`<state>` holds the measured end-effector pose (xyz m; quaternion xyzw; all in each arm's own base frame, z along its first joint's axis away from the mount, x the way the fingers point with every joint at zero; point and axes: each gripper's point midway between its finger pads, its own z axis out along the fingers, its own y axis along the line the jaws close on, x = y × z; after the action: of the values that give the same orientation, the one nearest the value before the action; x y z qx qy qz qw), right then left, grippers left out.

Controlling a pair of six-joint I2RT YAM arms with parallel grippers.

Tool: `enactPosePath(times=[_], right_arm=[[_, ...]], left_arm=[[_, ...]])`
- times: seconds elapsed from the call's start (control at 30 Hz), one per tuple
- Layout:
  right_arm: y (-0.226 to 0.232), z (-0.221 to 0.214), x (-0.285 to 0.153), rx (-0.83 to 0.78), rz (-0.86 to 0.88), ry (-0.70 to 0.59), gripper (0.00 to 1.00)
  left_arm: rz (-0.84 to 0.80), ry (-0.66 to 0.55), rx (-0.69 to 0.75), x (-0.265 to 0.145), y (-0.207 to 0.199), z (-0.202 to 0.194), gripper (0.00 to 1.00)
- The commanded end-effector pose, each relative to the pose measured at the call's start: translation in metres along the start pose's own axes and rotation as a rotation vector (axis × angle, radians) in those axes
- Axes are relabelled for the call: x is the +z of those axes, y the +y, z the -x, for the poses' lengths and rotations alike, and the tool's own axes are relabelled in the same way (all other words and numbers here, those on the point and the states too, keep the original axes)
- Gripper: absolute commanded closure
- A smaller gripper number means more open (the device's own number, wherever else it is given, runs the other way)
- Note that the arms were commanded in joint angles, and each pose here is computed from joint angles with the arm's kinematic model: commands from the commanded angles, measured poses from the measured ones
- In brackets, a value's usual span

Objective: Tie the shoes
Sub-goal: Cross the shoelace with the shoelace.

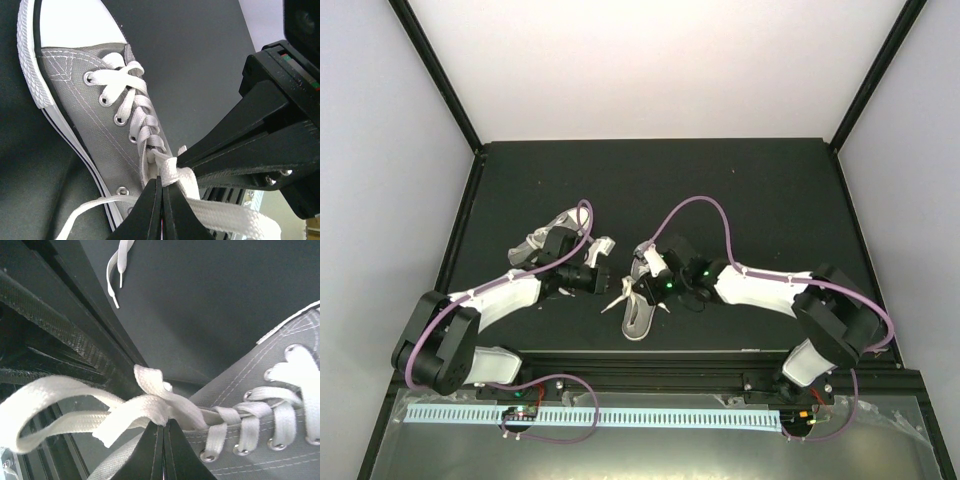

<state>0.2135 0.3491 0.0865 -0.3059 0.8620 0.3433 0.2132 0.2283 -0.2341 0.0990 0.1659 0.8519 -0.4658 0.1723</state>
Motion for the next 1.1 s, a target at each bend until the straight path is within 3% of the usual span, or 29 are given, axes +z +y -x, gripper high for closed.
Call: enactPosePath(times=[0.0,1.07], right_arm=[[0.012,0.007,0.006,-0.014,0.034,-0.005,0.98],[-0.011,0.008,0.015,0.092,-0.093,-0.032,0.98]], left_arm=[[-0.021,-0.014,0.044,0.0,-0.007,0.005,0.98],[-0.062,-0.002,0.088,0.003,-0.02,-0.018,0.99]])
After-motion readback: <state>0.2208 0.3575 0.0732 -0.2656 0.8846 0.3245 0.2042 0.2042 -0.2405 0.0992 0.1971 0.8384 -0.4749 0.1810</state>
